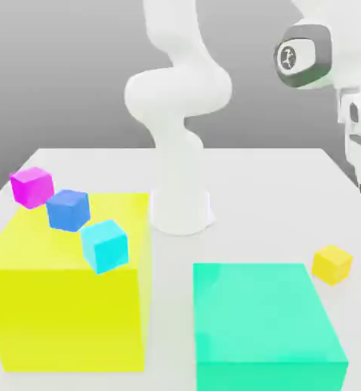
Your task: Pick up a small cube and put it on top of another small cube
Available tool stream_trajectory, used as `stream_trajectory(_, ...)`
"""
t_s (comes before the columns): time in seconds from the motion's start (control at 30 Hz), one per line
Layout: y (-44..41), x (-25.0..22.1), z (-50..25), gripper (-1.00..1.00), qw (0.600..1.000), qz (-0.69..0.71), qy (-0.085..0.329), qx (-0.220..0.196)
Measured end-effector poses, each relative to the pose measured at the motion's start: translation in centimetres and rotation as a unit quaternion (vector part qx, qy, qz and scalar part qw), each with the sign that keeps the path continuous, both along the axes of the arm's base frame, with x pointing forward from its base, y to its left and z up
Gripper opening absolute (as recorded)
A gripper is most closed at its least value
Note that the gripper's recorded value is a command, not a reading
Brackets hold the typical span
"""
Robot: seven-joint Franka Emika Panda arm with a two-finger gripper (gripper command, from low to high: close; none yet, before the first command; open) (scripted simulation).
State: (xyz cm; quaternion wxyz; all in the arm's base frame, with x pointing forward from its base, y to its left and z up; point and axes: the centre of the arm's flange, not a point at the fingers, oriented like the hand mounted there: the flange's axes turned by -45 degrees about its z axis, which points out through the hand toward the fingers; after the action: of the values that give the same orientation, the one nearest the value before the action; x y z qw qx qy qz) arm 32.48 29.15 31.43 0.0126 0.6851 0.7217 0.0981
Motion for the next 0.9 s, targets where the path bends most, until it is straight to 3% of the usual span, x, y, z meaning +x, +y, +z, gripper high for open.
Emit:
stream_trajectory(0.2,3.7,-10.5,-10.2,0.00,0.964,0.250,0.048,-0.072)
stream_trajectory(0.4,3.0,-10.7,-16.6,0.00,0.959,0.265,0.057,-0.080)
stream_trajectory(0.43,2.9,-10.7,-17.5,-1.00,0.959,0.265,0.057,-0.080)
stream_trajectory(0.67,2.9,-10.8,-17.8,-1.00,0.959,0.265,0.058,-0.081)
stream_trajectory(0.9,2.0,-9.2,-11.5,-1.00,0.963,0.251,0.057,-0.082)
